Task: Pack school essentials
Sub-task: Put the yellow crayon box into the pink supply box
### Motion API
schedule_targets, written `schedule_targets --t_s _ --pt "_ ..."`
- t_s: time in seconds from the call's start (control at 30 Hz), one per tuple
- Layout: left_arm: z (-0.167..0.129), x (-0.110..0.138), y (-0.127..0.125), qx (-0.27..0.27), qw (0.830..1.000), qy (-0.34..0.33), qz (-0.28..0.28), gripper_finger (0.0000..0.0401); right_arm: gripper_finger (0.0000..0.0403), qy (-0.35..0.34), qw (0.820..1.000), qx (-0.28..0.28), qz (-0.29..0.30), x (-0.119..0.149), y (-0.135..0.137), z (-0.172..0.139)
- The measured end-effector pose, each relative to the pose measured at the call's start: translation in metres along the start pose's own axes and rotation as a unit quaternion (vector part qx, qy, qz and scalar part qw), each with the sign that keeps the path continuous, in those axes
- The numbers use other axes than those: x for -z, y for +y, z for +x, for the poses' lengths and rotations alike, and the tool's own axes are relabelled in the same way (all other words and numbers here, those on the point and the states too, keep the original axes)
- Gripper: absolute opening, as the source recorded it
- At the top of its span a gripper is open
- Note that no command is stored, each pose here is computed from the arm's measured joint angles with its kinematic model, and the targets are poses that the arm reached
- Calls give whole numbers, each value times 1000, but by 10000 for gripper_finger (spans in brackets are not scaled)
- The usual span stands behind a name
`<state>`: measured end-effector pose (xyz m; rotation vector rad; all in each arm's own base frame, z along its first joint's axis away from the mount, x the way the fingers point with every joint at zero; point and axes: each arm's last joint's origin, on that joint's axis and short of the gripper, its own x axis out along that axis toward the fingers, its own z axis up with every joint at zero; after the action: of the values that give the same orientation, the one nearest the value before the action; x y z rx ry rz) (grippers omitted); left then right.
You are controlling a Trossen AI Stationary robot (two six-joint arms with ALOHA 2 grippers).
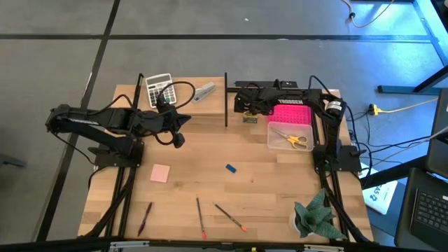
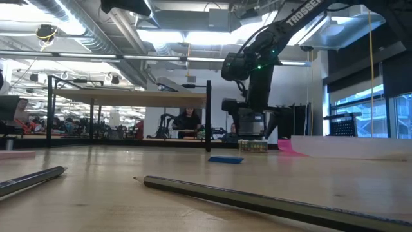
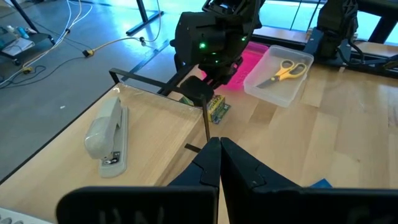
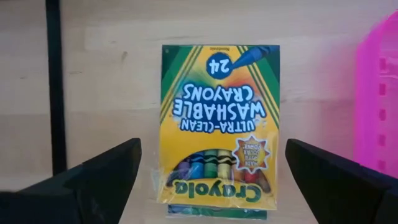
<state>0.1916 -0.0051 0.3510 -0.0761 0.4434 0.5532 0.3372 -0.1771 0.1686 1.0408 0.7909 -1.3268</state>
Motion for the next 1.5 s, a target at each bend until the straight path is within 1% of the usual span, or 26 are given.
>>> schedule_targets --t_s 0.7,0.93,1.2,1.33,1.5 --pt "0 0 0 0 1000 0 0 0 400 0 1000 20 -10 7 2 23" --pt "0 0 0 0 1000 0 0 0 400 -7 998 24 -61 6 2 23" --pt "0 0 0 0 1000 0 0 0 399 -4 998 28 -60 6 1 23" --pt "0 0 0 0 1000 0 0 0 388 -4 998 27 -56 6 1 23" --pt "0 0 0 0 1000 0 0 0 360 -4 998 27 -61 6 1 23"
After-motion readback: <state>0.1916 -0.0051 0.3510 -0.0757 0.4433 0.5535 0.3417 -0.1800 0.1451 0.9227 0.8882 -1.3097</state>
